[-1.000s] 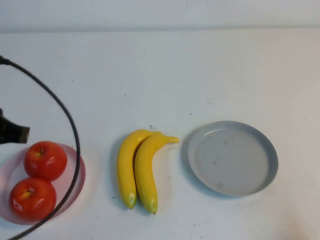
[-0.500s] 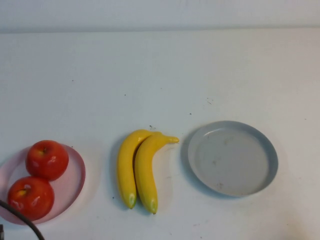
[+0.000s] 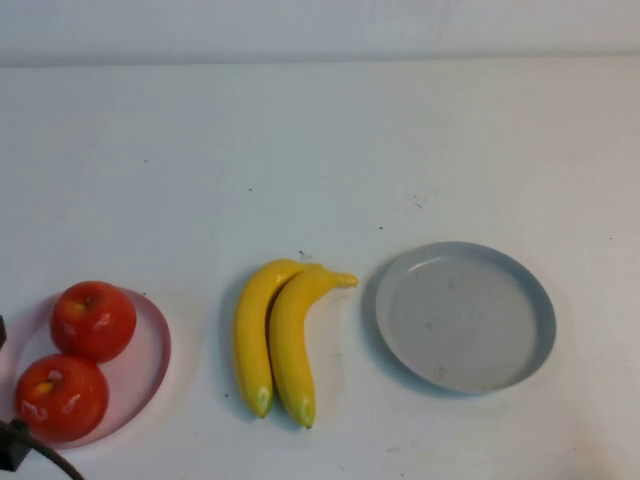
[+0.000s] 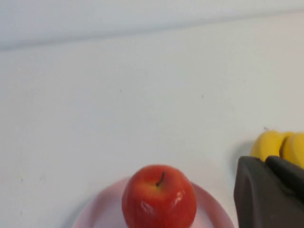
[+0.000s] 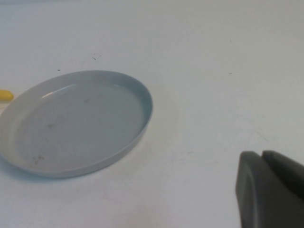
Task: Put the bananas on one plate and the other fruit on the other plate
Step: Put another type of fruit in the right plate
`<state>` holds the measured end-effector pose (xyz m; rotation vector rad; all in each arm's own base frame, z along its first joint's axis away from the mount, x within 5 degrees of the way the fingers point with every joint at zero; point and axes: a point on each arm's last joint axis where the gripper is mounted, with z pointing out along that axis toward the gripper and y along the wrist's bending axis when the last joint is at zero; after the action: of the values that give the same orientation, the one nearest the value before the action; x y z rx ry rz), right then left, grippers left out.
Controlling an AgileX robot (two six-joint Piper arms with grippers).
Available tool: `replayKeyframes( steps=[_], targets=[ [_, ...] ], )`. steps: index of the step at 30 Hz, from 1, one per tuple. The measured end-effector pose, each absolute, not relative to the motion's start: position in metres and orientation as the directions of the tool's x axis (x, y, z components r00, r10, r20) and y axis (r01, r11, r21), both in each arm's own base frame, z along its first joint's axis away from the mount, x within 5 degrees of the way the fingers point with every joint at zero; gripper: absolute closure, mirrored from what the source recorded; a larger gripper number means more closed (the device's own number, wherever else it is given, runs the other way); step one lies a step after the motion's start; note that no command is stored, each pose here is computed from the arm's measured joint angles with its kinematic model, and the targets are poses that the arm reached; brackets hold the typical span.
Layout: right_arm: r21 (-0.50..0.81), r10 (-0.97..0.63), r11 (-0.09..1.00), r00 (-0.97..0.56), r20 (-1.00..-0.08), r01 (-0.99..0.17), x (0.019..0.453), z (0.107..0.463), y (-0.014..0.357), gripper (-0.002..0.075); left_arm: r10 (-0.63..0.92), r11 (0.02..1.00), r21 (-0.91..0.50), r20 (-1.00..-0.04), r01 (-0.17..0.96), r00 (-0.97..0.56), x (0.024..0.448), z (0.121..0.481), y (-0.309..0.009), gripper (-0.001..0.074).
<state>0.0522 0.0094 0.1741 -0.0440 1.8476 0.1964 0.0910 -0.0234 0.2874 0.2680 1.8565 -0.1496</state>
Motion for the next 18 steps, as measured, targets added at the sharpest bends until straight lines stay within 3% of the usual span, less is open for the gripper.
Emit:
replayKeyframes(
  steps=[11,18],
  targets=[
    [0.112,0.071,0.985,-0.283,-0.956,-0.132,0.052,0.174,0.009,0.0743,0.057,0.979,0.066,-0.997,0.192,0.056,0.057,0.231,-0.011,0.0734],
    [0.112,0.071,0.985,-0.283,-0.956,-0.132,0.052,0.174,0.009,0.0743,0.055,0.995,0.057,-0.998,0.087,0.023,0.056,0.205,-0.005,0.0734]
  ],
)
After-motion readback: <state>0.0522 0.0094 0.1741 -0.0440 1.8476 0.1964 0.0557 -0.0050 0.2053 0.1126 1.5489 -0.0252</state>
